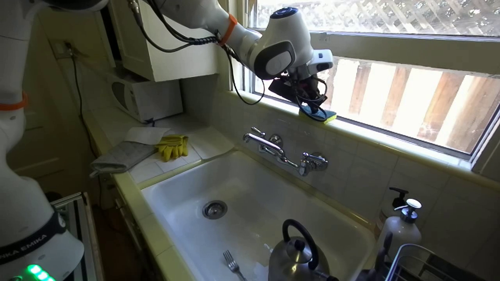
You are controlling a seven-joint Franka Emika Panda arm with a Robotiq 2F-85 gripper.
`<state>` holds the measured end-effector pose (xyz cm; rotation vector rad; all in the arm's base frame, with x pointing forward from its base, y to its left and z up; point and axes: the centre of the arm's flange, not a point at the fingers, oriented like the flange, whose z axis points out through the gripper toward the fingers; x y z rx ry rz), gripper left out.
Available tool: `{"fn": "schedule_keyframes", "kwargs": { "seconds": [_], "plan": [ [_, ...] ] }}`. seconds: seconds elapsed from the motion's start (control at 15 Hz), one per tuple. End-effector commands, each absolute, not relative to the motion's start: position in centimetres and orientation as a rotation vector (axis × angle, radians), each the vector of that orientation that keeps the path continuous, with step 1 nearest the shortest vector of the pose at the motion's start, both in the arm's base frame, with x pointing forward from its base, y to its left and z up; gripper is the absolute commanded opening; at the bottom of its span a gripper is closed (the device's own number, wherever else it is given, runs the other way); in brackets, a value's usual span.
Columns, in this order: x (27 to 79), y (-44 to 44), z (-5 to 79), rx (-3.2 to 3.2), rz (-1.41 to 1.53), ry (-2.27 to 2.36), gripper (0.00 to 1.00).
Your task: Use the sponge to wipe the window seal
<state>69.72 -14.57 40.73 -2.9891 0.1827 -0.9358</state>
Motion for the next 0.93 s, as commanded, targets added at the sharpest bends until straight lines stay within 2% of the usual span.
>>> {"fn": "schedule_keyframes", "kwargs": {
  "seconds": [0.0, 0.4, 0.87],
  "plan": [
    [69.5, -16.8, 39.9, -3.003, -0.933, 0.202, 0.0],
    [69.4, -18.6, 39.8, -3.01, -0.936, 0.24, 0.0],
    [69.8, -16.3, 39.8, -2.986, -0.893, 0.205, 0.0]
  ]
}}
